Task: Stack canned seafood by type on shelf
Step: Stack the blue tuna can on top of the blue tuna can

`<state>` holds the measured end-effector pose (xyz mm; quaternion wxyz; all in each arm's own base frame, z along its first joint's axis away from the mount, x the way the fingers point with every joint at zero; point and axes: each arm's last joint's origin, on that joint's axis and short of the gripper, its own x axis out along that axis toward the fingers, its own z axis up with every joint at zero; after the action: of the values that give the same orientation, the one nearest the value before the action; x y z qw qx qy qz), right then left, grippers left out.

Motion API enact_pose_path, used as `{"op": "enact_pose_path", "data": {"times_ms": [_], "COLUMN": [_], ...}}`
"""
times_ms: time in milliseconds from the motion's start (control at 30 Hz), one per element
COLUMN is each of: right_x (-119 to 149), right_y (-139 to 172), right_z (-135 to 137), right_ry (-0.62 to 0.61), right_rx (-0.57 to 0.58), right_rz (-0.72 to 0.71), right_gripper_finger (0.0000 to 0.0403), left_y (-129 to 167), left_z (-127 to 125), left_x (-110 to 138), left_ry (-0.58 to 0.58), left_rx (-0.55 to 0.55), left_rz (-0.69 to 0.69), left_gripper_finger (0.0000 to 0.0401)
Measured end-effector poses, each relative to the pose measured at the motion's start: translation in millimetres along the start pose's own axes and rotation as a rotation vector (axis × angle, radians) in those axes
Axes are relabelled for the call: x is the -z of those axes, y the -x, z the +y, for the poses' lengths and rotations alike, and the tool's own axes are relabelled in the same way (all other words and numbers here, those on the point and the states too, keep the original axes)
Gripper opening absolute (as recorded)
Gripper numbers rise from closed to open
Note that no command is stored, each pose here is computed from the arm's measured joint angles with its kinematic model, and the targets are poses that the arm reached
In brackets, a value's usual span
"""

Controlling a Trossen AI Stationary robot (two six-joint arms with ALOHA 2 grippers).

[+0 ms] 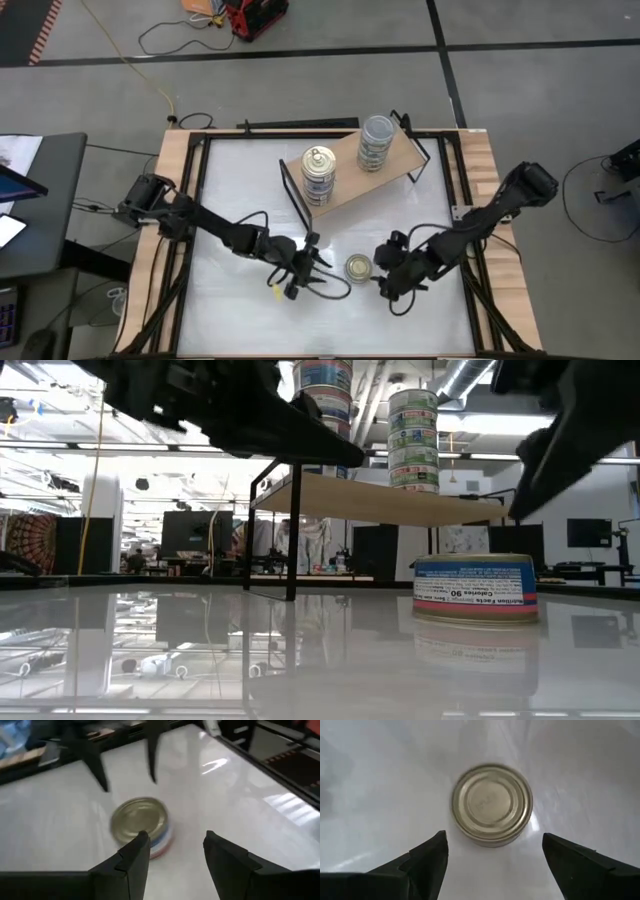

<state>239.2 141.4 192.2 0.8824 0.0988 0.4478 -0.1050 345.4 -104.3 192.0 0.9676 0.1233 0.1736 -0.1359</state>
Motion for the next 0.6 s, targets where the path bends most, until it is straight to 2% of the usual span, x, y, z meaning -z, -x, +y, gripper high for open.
{"op": "enact_pose_path", "data": {"times_ms": [167, 267, 333, 500, 600], "right_x": [15.0, 19.9, 19.1, 13.2, 8.2], "right_y": [-25.8, -38.7, -40.9, -45.5, -47.5], "right_z": [3.1, 2.4, 2.3, 1.0, -0.6], "right_ry": [0.050, 0.060, 0.054, 0.085, 0.104], "right_rx": [0.052, 0.077, 0.073, 0.062, 0.052], "right_rz": [0.121, 0.164, 0.163, 0.131, 0.112], "right_gripper_finger": [0.0343, 0.0343, 0.0343, 0.0343, 0.0343], "left_y": [-4.8, -15.6, -25.4, -44.8, -55.7], "left_z": [1.2, -2.3, -3.8, -0.2, 2.0], "left_x": [4.3, 17.7, 26.8, 35.2, 37.7], "left_ry": [0.063, 0.089, 0.094, 0.195, 0.215], "left_rx": [-0.009, 0.002, -0.004, -0.154, -0.160], "left_rz": [-0.002, 0.029, 0.061, 0.108, 0.140], "left_gripper_finger": [0.0178, 0.0178, 0.0178, 0.0179, 0.0184]}}
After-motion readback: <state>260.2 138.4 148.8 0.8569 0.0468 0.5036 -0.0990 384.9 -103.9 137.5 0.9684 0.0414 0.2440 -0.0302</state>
